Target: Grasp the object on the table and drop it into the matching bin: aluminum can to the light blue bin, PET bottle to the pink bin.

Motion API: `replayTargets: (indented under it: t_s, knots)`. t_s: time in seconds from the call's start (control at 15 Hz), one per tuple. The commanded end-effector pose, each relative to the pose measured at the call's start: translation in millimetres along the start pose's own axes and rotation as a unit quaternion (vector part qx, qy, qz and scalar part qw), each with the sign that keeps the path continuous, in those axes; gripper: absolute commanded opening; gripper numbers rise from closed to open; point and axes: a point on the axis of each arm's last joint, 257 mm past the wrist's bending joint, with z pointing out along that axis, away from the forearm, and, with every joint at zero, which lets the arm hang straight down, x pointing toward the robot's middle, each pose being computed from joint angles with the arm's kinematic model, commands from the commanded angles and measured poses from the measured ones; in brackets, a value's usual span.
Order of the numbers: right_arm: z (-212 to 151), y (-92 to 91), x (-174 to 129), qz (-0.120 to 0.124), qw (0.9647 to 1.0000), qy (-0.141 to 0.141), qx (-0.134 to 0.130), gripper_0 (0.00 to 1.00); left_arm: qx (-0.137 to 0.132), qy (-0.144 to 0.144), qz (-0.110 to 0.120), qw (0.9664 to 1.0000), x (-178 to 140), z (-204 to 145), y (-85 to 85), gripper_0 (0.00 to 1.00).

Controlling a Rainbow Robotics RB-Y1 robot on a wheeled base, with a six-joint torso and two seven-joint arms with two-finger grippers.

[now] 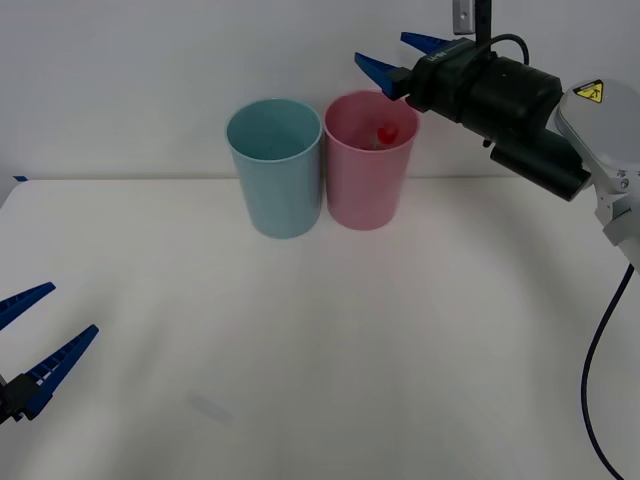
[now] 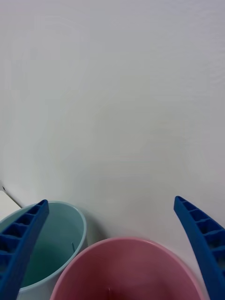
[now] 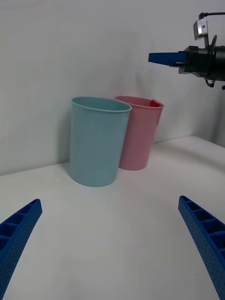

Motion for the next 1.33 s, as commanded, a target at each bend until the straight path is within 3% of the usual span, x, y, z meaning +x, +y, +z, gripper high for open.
replayTargets:
  t_s: [0.07, 0.53, 0.8, 1.07, 1.33]
  knots:
    - [-6.8, 11.1, 1.4, 0.003, 0.9999, -0.005, -0.011, 1.0, 0.0, 0.0, 0.0, 1.0, 0.0, 0.0, 0.0, 1.0]
    - [-75.0, 52.7, 14.3, 0.02, 0.9986, -0.028, -0.04, 1.0, 0.0, 0.0, 0.0, 1.0, 0.0, 0.0, 0.0, 1.0]
    - [-117.9, 72.2, 32.1, 0.023, 0.9982, -0.022, -0.051, 1.0, 0.0, 0.0, 0.0, 1.0, 0.0, 0.0, 0.0, 1.0]
    - [-158.8, 79.3, 59.6, -0.015, 0.9983, -0.008, -0.055, 1.0, 0.0, 0.0, 0.0, 1.0, 0.0, 0.0, 0.0, 1.0]
    - [-201.1, 84.0, 86.2, -0.021, 0.9978, 0.006, -0.062, 1.0, 0.0, 0.0, 0.0, 1.0, 0.0, 0.0, 0.0, 1.0]
